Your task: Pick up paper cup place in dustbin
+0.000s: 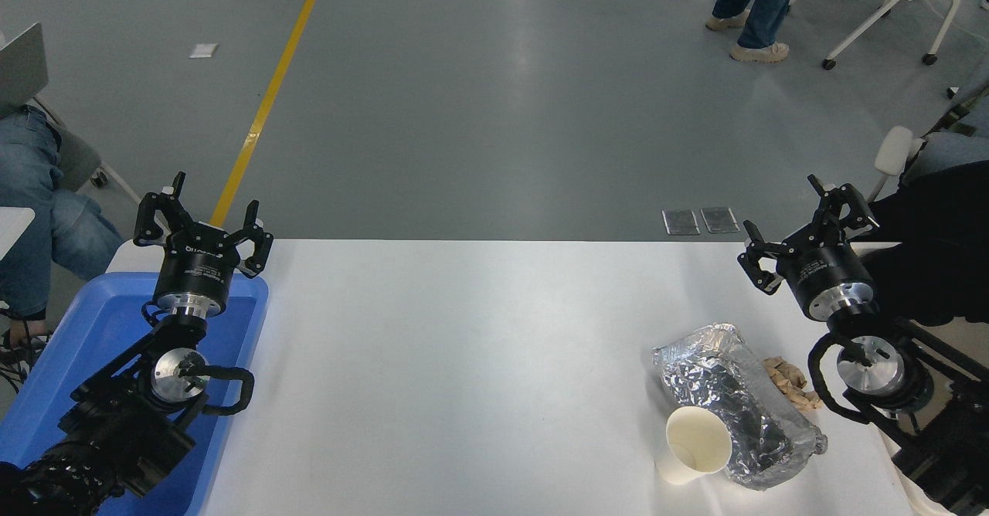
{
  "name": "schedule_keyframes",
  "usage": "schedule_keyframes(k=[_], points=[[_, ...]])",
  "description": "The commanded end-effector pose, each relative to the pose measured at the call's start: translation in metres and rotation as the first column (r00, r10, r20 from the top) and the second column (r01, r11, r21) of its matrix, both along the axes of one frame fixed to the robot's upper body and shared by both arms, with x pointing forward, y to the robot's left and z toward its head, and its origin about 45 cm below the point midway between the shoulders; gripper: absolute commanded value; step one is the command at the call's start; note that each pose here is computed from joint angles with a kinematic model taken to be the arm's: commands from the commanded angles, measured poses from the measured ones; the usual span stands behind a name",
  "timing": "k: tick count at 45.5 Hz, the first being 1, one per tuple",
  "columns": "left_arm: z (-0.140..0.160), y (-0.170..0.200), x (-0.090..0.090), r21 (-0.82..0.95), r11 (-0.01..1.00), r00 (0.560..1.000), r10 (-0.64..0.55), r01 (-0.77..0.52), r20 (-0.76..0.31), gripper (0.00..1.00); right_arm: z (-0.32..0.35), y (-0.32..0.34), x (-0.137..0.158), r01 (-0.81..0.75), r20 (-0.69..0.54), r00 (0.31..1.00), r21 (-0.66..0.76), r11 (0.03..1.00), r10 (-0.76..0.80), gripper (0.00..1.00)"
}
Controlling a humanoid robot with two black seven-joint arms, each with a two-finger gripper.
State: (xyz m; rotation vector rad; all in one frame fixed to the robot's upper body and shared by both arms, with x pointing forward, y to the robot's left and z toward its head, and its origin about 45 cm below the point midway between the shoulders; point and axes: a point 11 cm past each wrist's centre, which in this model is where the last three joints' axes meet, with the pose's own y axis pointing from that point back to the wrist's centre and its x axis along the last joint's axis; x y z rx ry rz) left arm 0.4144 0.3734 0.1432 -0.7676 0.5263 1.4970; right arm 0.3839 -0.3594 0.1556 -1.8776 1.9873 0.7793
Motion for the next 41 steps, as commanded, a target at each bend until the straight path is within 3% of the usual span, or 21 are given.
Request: schedule_keyframes(k=[1,30,41], points=[[0.0,0.0,0.0,0.001,1.0,1.0,0.0,0.0,0.001,0.99,0.0,-0.001,0.0,0.001,-0.001,1.0,-0.001,1.0,-0.001,1.0],[0.0,0.0,0.0,0.0,1.0,1.0,0.002,-0.002,0.001,0.99,0.004,0.004,0.004,-0.017,0.008,1.0,-0.007,1.0,0.017,1.0],[0.0,0.0,0.0,0.0,1.0,1.0,0.002,-0.002,0.001,0.99,0.019,0.01,0.019,-0.049,0.031,0.998,-0.048,0.998,0.051,1.0]])
